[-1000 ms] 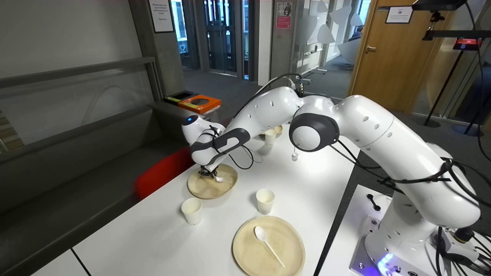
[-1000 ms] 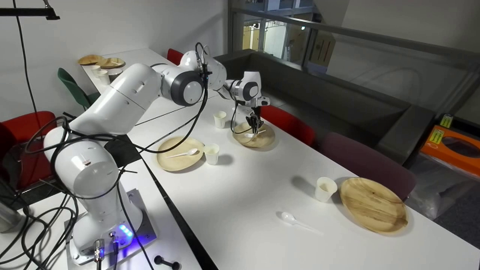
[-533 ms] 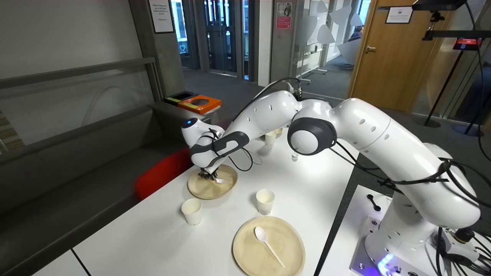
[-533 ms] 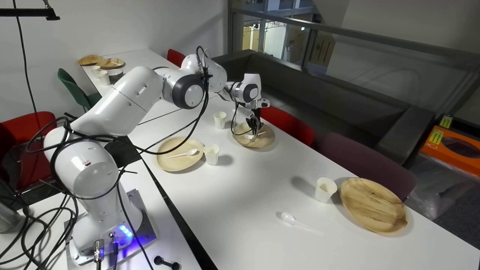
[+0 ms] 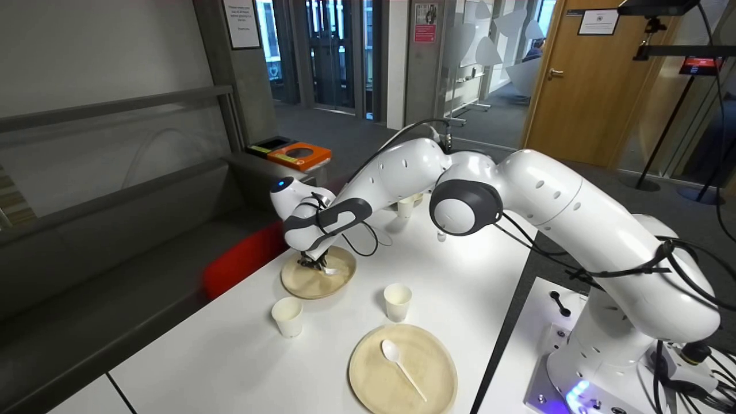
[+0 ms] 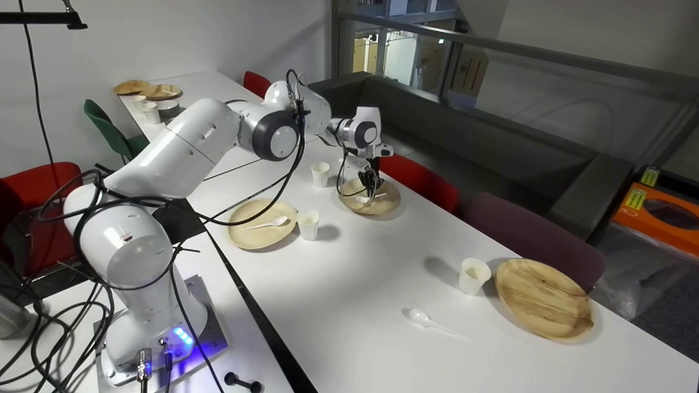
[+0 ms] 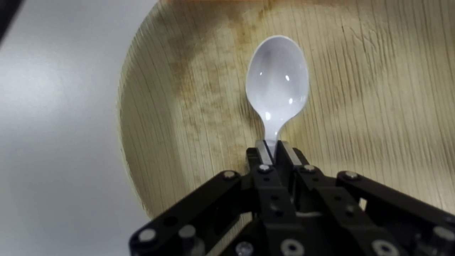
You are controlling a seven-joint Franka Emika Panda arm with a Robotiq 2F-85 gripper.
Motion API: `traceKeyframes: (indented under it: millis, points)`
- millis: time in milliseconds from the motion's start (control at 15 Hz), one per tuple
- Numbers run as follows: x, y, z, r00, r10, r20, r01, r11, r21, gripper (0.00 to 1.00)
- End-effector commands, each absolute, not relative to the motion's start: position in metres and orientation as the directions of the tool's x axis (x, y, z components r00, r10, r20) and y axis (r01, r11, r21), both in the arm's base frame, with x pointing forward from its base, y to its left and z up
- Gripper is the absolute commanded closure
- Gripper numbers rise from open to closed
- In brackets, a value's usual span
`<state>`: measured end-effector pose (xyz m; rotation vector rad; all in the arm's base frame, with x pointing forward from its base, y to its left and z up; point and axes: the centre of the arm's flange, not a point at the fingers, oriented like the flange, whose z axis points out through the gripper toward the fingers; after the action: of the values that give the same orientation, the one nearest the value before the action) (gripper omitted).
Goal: Put one spoon on the left plate
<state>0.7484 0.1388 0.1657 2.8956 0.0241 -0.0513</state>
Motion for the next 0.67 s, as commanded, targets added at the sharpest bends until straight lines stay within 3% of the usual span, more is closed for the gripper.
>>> traceKeyframes:
  millis: [0,133,200,333,400,600]
  points:
    - [0.7632,0.1399,0.171,0.998,0.028,-0.065,0.042,-0.972,0.232,0.65]
    - [0.7638,0.1405,0.1699,0.997,0.028,-0.066,0.042,-0.971,0.233,0.47]
    - [0.7643,0.1407,0.1697,0.997,0.027,-0.066,0.042,-0.971,0.233,0.42]
    - [0.7652,0.141,0.1698,0.998,0.026,-0.065,0.04,-0.972,0.234,0.4]
    - [0.7659,0.1412,0.1697,0.998,0.026,-0.064,0.04,-0.972,0.233,0.45]
    - [0.767,0.1423,0.1683,0.998,0.026,-0.064,0.04,-0.971,0.235,0.47]
